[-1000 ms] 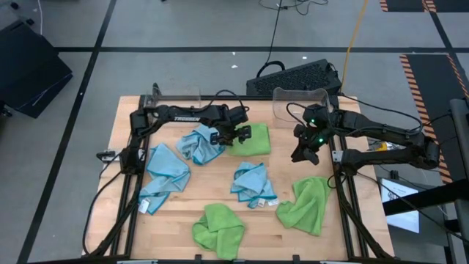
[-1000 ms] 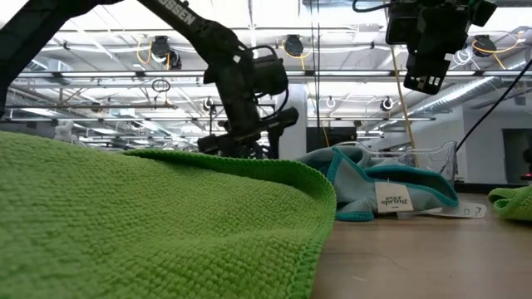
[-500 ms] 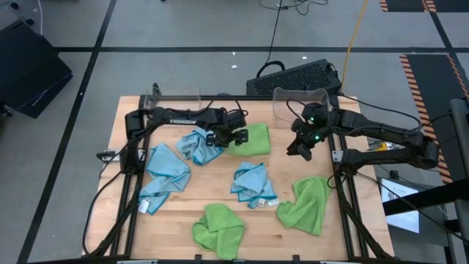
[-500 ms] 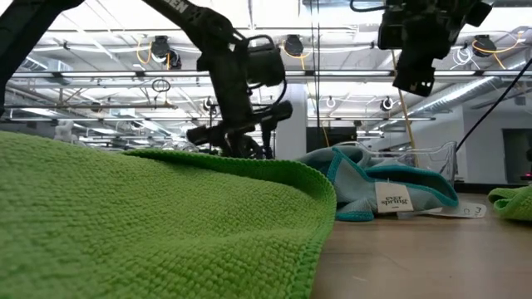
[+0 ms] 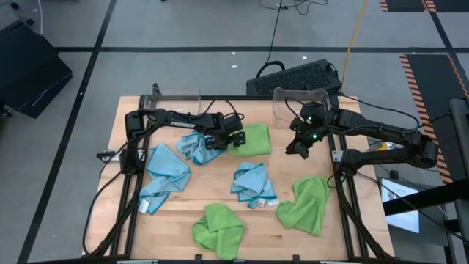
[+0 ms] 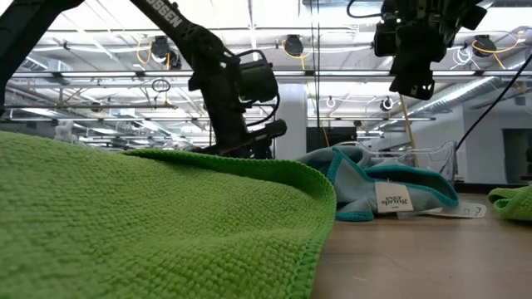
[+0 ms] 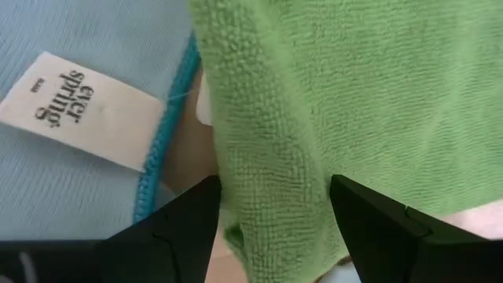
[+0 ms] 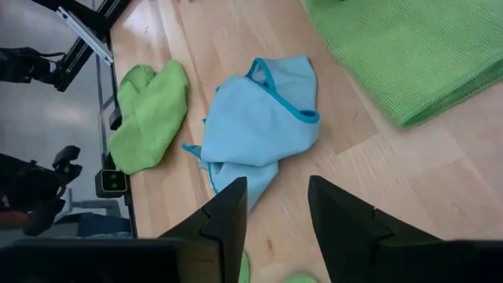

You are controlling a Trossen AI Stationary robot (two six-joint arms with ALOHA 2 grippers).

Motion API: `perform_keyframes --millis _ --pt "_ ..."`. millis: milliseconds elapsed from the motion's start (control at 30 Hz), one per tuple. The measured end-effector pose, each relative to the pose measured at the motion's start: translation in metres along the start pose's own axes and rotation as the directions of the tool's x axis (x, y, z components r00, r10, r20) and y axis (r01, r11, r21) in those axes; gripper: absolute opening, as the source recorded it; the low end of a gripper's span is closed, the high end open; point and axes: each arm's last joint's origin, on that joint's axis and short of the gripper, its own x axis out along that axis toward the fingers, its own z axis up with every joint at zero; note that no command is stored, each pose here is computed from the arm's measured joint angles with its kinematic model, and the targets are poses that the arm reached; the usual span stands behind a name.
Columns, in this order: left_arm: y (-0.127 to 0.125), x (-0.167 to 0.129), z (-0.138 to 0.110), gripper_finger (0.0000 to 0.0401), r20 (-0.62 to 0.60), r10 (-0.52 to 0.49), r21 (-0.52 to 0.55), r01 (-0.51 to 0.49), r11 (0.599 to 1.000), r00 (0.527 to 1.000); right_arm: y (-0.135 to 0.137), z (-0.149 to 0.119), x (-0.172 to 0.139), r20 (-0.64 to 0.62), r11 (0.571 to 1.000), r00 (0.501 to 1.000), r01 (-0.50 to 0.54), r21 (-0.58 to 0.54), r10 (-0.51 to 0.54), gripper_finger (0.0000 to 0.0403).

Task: Sort microfiber towel by color & place in baskets
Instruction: Put the top green towel into the right transparent bin

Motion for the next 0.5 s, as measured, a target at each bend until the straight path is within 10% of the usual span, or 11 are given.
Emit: perform_keyframes --millis 500 --pt "0.011 0.012 -0.007 0.0217 0.053 -0.028 0.022 0.027 0.999 0.998 0.0 0.0 0.0 -0.002 1.0 1.0 -0.003 -0.019 0.003 0.0128"
